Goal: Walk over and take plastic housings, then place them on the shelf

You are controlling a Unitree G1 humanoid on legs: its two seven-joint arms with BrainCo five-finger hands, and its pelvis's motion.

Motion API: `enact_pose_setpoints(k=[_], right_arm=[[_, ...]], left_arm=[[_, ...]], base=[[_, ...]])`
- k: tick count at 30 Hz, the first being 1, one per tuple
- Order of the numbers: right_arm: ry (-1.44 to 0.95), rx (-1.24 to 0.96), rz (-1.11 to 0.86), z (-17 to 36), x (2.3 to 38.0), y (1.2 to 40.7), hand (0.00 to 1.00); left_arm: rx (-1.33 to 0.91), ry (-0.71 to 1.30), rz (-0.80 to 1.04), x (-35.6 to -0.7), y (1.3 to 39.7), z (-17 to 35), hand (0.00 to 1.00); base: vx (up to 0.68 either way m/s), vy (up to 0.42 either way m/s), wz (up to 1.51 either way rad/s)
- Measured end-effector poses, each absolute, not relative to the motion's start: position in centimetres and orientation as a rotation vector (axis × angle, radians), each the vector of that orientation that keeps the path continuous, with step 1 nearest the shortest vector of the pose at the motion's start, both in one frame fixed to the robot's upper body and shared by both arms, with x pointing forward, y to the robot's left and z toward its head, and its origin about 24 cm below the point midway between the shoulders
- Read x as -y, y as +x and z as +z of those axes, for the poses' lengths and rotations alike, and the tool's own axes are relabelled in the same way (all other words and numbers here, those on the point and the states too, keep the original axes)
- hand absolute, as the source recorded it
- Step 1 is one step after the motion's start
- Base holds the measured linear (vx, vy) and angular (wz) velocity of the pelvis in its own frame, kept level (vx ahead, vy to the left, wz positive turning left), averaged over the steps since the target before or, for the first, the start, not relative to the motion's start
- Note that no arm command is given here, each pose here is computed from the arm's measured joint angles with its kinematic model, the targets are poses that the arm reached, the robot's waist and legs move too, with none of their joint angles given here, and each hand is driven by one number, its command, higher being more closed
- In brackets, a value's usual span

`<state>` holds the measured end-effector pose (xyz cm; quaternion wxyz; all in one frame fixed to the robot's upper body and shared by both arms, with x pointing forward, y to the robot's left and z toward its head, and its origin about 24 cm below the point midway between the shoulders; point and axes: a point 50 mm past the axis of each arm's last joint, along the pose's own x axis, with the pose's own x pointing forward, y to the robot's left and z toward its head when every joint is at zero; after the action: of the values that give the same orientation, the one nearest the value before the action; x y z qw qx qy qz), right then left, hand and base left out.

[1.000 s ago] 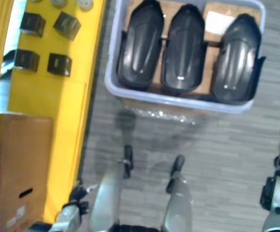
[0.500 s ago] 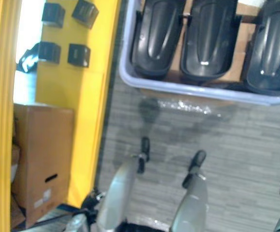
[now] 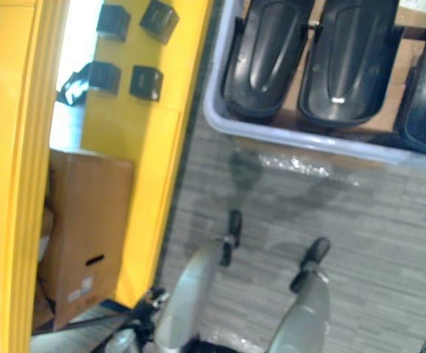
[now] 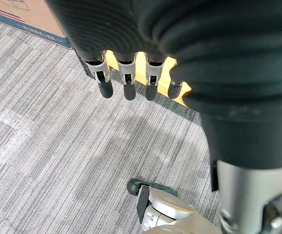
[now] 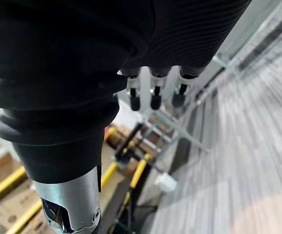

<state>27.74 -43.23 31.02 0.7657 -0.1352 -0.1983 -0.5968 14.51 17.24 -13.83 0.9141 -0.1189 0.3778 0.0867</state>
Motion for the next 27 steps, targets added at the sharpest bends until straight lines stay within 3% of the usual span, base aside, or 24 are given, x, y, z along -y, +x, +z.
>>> enact_pose_setpoints(k=[10,21,22,27], right_arm=[[-0.25,0.204,-1.306,27.7,44.6,27.9,0.0],[-0.25,0.011,-1.162,25.3,45.3,28.3,0.0],[-0.25,0.001,-1.144,25.2,45.3,28.4,1.0],[-0.253,-0.042,-1.105,24.7,45.4,28.4,1.0]], left_arm=[[-0.78,-0.284,0.184,-17.0,14.4,-13.9,0.0],[-0.804,-0.338,0.178,-16.1,14.1,-14.3,0.0],[-0.803,-0.338,0.177,-16.1,14.1,-14.3,0.0],[-0.802,-0.361,0.184,-16.0,14.1,-14.3,0.0]], base=[[0.01,-0.006,0.02],[0.0,-0.003,0.01],[0.0,0.0,0.0],[0.0,-0.012,0.03]])
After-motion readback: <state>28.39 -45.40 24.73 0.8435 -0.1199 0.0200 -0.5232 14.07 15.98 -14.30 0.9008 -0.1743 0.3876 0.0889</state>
